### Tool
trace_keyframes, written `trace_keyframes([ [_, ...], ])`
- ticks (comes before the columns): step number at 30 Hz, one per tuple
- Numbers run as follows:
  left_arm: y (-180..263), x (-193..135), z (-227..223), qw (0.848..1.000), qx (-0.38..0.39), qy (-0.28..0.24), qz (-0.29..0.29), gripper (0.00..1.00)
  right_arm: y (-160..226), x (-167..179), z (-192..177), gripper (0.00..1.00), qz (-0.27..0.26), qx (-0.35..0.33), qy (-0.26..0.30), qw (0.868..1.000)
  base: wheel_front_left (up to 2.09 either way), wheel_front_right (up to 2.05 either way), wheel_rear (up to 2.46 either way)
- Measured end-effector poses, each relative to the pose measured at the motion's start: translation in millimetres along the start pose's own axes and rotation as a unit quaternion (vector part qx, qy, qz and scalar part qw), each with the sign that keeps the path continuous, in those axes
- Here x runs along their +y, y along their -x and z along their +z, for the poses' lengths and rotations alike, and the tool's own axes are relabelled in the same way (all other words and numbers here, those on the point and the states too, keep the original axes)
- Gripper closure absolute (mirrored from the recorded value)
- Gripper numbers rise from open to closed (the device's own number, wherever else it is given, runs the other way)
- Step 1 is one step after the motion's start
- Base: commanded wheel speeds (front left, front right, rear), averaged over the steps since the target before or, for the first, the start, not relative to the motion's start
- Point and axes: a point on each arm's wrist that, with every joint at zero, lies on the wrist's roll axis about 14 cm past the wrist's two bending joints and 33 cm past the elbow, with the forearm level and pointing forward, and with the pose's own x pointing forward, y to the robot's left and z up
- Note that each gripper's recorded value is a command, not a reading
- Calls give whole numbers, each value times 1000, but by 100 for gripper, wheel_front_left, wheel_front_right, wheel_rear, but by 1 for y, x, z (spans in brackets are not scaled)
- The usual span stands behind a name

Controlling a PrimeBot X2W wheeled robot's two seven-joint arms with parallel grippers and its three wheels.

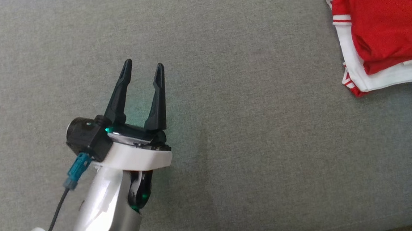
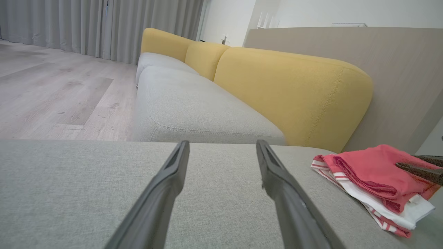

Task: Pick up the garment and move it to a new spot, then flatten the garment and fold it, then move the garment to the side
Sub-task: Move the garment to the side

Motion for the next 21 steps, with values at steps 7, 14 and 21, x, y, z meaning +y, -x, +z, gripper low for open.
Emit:
trace_keyframes([
  [7,1,3,17,1000,-20,-7,9,0,9,-13,23,0,-25,-43,-14,999,0,0,0],
  [14,14,0,52,998,-58,-21,17,0,35,1,90,0,-24,-156,-72,985,0,0,0],
  [21,48,11,67,996,-72,-24,55,0,77,23,164,0,-2,-285,-154,946,0,0,0],
])
